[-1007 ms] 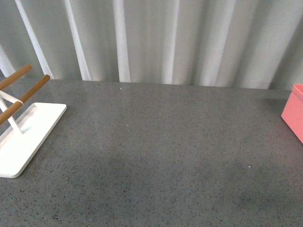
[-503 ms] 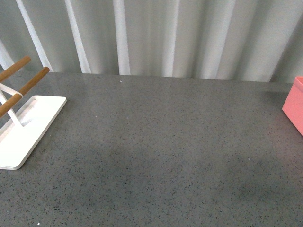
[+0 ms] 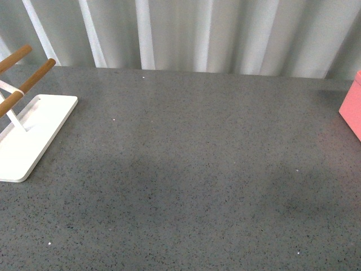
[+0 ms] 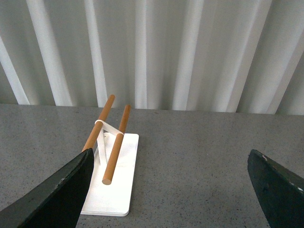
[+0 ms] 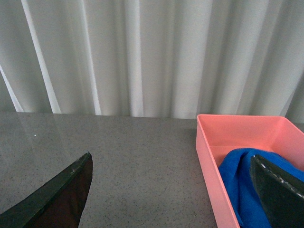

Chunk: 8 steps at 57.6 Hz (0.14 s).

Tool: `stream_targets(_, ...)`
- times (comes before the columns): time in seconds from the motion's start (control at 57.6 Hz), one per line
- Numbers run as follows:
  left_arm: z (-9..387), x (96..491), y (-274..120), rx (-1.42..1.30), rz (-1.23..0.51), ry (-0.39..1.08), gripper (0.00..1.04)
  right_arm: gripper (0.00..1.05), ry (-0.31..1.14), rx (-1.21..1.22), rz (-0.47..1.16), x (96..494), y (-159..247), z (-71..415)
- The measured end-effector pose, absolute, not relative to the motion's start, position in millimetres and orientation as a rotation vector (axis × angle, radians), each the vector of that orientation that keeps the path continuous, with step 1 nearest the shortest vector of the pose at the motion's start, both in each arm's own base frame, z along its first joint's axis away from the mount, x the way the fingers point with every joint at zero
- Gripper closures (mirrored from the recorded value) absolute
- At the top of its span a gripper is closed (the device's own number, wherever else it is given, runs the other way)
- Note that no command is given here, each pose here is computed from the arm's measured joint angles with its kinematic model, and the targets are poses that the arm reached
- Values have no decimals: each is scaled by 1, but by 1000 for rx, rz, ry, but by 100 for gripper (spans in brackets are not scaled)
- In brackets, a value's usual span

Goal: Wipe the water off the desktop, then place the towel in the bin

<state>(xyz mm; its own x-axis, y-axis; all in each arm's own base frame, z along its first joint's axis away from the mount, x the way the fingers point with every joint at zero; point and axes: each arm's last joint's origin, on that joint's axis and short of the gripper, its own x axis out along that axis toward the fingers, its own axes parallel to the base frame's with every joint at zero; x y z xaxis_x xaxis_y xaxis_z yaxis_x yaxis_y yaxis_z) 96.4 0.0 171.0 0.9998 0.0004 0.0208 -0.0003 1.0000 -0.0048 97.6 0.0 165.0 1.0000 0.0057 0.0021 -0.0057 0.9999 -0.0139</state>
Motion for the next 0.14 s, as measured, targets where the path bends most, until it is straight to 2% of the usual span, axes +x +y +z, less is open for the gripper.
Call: stream_targets(0.139,171,96,0,-5,0,-21,7,7,-2,-14,6,98,0,165)
